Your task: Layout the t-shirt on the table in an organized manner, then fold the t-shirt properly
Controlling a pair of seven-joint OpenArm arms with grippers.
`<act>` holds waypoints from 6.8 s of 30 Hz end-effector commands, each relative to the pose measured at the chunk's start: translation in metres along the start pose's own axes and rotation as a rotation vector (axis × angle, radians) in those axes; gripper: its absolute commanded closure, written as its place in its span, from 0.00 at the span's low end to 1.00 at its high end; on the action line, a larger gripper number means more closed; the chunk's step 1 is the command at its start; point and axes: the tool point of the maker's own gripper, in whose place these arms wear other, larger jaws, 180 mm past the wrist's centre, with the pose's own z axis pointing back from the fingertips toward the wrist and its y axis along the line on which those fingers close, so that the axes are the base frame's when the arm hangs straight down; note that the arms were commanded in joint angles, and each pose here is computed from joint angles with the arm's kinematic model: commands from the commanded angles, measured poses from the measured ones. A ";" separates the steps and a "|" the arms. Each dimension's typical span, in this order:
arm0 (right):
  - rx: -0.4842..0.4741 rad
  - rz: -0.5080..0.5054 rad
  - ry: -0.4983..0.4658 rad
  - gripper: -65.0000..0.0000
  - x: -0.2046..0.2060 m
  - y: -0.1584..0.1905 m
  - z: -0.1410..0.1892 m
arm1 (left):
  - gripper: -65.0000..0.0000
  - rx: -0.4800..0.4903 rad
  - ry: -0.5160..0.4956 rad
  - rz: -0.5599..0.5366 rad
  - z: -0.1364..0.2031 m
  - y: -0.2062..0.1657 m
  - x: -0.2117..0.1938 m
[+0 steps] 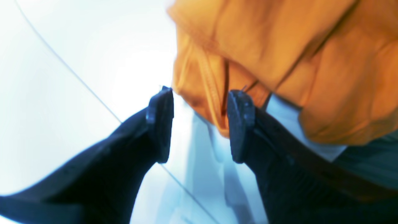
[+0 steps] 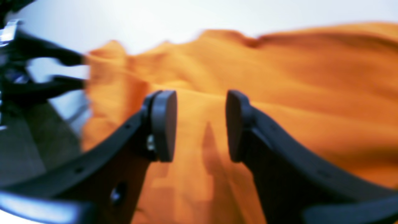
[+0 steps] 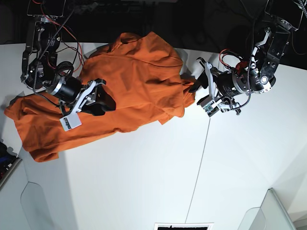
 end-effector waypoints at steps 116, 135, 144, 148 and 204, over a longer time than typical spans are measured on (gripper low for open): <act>-0.523 -0.422 -0.116 0.51 -0.035 -0.177 0.061 | 1.00 0.001 -0.054 -0.077 -0.022 -0.001 -0.024; -0.401 -0.105 -0.136 1.00 0.051 -0.151 0.108 | 1.00 0.251 -0.124 -0.208 0.063 0.105 0.053; -0.389 -0.195 0.038 0.77 -0.052 -0.118 0.135 | 1.00 -0.006 -0.019 -0.158 0.051 0.028 -0.006; -0.424 -0.185 0.021 0.53 -0.056 -0.116 0.151 | 1.00 -0.037 0.015 -0.153 0.051 0.019 -0.019; -0.604 -0.014 -0.017 0.98 0.051 -0.217 0.060 | 0.54 0.252 -0.235 0.147 0.042 0.106 0.018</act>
